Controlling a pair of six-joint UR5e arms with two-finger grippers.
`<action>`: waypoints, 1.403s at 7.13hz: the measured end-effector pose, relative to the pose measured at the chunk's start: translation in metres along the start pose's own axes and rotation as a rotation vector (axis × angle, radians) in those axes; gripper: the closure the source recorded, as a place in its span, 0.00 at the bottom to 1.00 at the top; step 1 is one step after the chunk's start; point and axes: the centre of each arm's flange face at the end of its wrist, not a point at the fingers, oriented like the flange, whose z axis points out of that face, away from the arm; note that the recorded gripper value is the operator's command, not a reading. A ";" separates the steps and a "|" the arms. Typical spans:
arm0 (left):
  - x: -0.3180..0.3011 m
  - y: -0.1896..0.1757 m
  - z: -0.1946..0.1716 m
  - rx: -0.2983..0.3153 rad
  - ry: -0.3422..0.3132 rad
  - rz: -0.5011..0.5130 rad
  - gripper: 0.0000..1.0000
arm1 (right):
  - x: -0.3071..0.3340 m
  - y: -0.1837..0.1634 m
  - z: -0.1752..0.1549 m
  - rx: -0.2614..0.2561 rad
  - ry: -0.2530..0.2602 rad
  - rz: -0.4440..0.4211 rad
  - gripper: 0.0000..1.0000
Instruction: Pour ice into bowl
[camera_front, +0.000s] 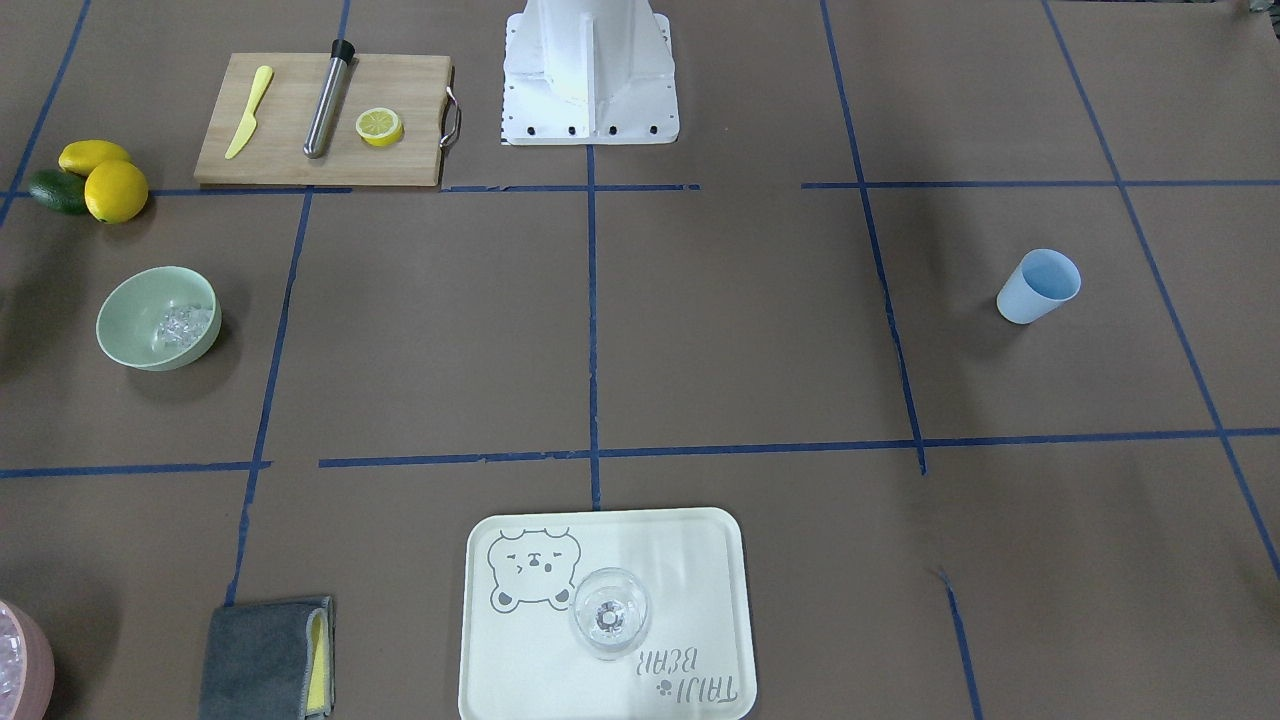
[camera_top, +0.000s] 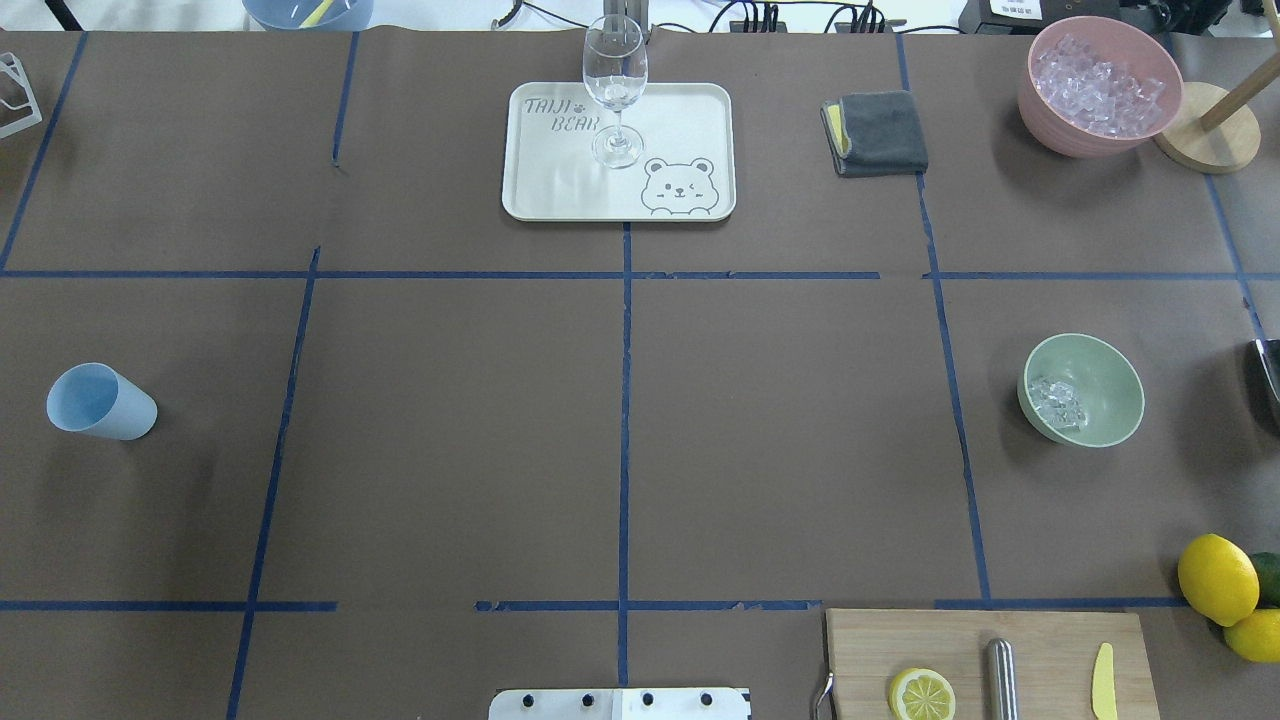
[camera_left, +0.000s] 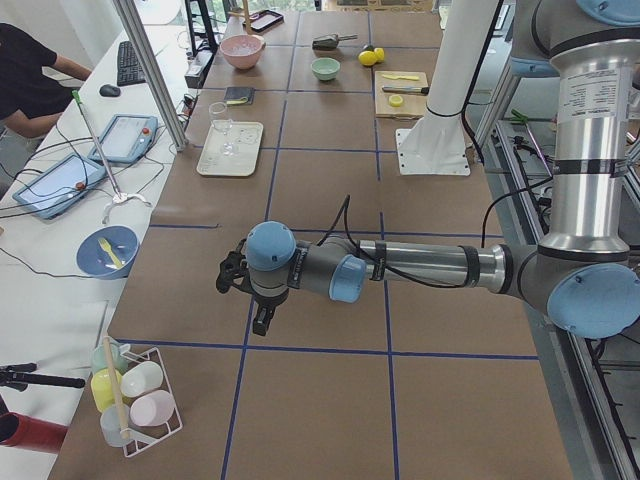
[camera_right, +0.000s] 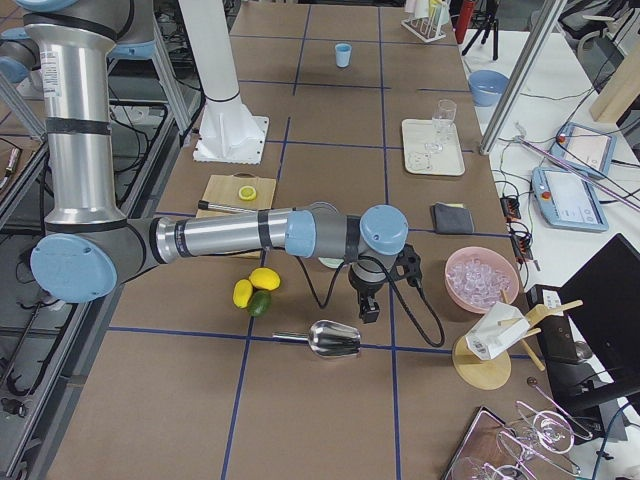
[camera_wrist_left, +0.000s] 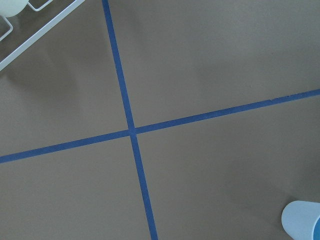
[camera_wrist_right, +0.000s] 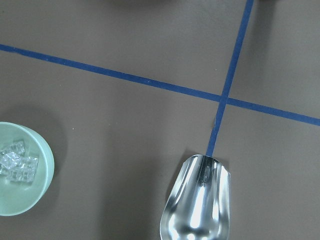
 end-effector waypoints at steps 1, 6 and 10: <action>0.001 0.015 -0.014 0.020 -0.020 -0.005 0.00 | -0.003 -0.003 -0.002 -0.010 0.034 -0.007 0.00; -0.017 0.040 -0.012 -0.084 -0.034 -0.144 0.00 | -0.001 -0.001 0.011 -0.043 0.050 0.012 0.00; -0.016 0.050 -0.021 -0.098 -0.032 -0.039 0.00 | 0.000 0.002 0.016 -0.049 0.033 0.016 0.00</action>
